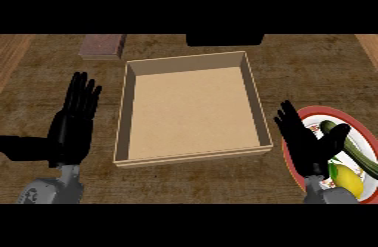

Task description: Pick the lemon from the plate and place it in the cardboard box

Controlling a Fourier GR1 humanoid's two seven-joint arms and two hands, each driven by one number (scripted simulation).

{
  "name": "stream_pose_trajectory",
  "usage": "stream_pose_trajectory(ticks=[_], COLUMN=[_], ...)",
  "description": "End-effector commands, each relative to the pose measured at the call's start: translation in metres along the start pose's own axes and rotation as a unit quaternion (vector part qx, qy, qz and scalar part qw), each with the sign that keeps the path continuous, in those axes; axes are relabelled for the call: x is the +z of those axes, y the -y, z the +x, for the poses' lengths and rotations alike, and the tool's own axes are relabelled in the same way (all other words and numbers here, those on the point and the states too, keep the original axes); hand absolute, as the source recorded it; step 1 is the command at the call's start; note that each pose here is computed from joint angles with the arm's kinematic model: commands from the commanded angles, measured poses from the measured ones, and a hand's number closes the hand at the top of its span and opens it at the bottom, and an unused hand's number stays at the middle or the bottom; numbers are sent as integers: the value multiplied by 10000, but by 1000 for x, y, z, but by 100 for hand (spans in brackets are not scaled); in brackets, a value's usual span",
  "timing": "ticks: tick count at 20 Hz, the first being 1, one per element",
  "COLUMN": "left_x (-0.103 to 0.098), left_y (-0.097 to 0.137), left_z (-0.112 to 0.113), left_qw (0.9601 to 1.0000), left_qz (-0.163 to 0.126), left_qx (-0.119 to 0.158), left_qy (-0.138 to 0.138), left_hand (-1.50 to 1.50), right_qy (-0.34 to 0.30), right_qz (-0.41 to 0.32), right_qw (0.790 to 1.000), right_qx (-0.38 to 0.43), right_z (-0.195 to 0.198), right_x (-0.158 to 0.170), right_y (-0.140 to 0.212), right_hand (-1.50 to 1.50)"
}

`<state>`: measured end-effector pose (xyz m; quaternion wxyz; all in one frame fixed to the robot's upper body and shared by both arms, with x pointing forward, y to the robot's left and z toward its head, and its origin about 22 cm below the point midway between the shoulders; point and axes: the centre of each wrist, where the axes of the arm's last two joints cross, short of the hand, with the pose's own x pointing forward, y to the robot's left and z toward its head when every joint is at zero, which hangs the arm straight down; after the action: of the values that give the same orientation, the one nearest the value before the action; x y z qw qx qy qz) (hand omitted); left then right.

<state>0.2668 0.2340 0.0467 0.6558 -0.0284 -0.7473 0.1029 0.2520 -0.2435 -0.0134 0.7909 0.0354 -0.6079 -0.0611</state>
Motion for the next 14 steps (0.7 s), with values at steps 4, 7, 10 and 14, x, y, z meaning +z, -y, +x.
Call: stream_pose_trajectory(ticks=[4, 7, 10, 14], left_x=[-6, 2, 0, -1], left_y=[0, -12, -10, -6], left_z=[3, -6, -4, -4], left_qw=[9836, 9850, 9687, 9617], left_qz=[-1055, -867, -1489, -1612], left_qx=[-1457, -1432, -1952, -2153], left_qy=[-157, -415, -372, -531], left_hand=[0, 0, 0, 0], right_qy=[404, 2478, 1339, 2015], right_qz=[251, -938, -276, -18], right_qw=[9827, 9639, 8554, 7482], right_qx=[1791, -274, 4996, 6321], right_z=[-2, 60, 36, 33], right_x=[33, 11, 45, 71], right_y=[46, 31, 125, 145], right_hand=[-150, -150, -150, -150])
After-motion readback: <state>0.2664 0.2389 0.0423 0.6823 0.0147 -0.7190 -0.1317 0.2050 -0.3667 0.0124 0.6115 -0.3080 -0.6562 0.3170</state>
